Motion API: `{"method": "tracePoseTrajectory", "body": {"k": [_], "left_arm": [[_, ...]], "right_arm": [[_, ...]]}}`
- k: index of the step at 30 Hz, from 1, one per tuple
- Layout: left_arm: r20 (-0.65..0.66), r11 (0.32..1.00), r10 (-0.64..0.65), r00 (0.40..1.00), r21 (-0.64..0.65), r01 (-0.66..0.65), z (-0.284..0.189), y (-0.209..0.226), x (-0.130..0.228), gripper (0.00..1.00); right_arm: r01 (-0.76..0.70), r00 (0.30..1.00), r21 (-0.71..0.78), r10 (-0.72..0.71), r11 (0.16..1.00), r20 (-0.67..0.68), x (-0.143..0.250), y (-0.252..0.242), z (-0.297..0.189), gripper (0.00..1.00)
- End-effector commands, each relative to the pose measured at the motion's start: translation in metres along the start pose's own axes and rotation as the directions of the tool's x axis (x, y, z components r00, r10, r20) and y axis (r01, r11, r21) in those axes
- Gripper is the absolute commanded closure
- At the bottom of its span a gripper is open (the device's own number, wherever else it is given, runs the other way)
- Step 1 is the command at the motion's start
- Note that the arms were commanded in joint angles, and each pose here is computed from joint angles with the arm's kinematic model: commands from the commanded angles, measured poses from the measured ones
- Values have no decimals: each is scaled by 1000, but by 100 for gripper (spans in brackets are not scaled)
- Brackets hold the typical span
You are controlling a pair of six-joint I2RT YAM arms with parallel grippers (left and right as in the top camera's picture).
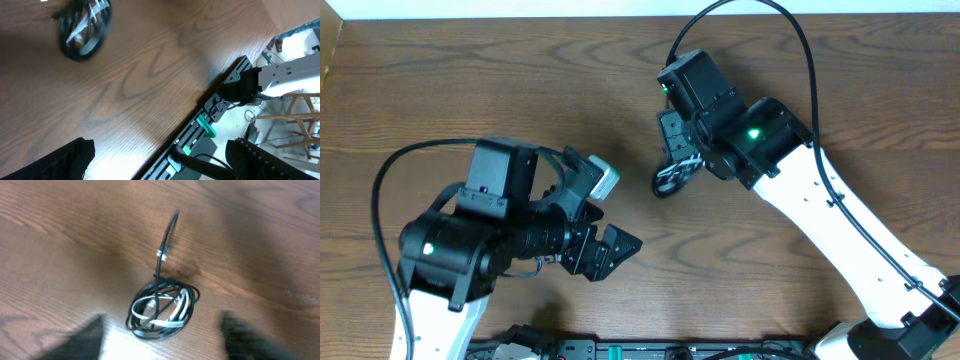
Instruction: Untangle cables
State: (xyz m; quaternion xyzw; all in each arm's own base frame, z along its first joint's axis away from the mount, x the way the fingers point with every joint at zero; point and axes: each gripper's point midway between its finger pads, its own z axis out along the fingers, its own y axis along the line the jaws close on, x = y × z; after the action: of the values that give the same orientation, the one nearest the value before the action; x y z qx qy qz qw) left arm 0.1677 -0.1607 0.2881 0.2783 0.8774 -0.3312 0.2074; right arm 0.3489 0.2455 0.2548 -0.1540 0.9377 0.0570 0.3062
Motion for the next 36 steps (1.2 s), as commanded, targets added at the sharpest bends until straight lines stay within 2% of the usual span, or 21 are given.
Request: {"method": "tracePoseTrajectory", "body": {"k": [1, 7, 11, 14, 17, 18, 19, 22, 25, 28, 29, 30, 34, 36], "left_arm": [[18, 999, 26, 999, -18, -26, -6, -3, 1, 10], [9, 1000, 19, 1000, -17, -19, -7, -4, 4, 10], [4, 1000, 15, 1000, -16, -15, -7, -4, 6, 10], [4, 1000, 15, 1000, -16, -15, -7, -4, 6, 10], [4, 1000, 16, 1000, -16, -16, -7, -4, 6, 10], [4, 1000, 16, 1000, -16, -16, -7, -4, 6, 7], [3, 1000, 16, 1000, -23, -16, -7, -3, 6, 1], [2, 999, 16, 1000, -30, -16, -7, -2, 6, 2], [2, 999, 16, 1000, -30, -16, -7, -2, 6, 2], [2, 999, 16, 1000, -30, -16, -7, -2, 6, 2], [2, 999, 16, 1000, -30, -16, -7, -2, 6, 2], [2, 999, 16, 1000, -30, -16, -7, -2, 6, 2], [6, 999, 20, 1000, -39, -19, -7, 0, 5, 2], [17, 996, 3, 1000, -92, -2, -8, 8, 2, 2]], "right_arm": [[9, 999, -18, -9, 1000, -34, 4, 3, 5, 1], [-17, 997, 10, 18, 1000, -72, 13, -3, 8, 1], [-95, 979, 92, 110, 991, -173, 42, -17, 7, 1], [-83, 959, 110, 110, 990, -261, 69, -19, 14, 1], [31, 929, 79, 1, 996, -371, 109, -19, 37, 1], [62, 920, 61, -34, 996, -390, 119, -18, 44, 1], [130, 899, -17, -125, 991, -419, 137, -11, 58, 1], [228, 858, -218, -302, 949, -416, 162, 10, 75, 1], [281, 833, -319, -395, 905, -387, 177, 20, 83, 2], [289, 831, -322, -403, 902, -383, 187, 19, 92, 13], [285, 832, -327, -402, 901, -383, 193, 19, 97, 28], [279, 831, -336, -402, 900, -385, 199, 20, 100, 34], [244, 843, -331, -368, 912, -393, 216, 21, 111, 38], [218, 859, -319, -337, 922, -386, 219, 22, 117, 38]]}}
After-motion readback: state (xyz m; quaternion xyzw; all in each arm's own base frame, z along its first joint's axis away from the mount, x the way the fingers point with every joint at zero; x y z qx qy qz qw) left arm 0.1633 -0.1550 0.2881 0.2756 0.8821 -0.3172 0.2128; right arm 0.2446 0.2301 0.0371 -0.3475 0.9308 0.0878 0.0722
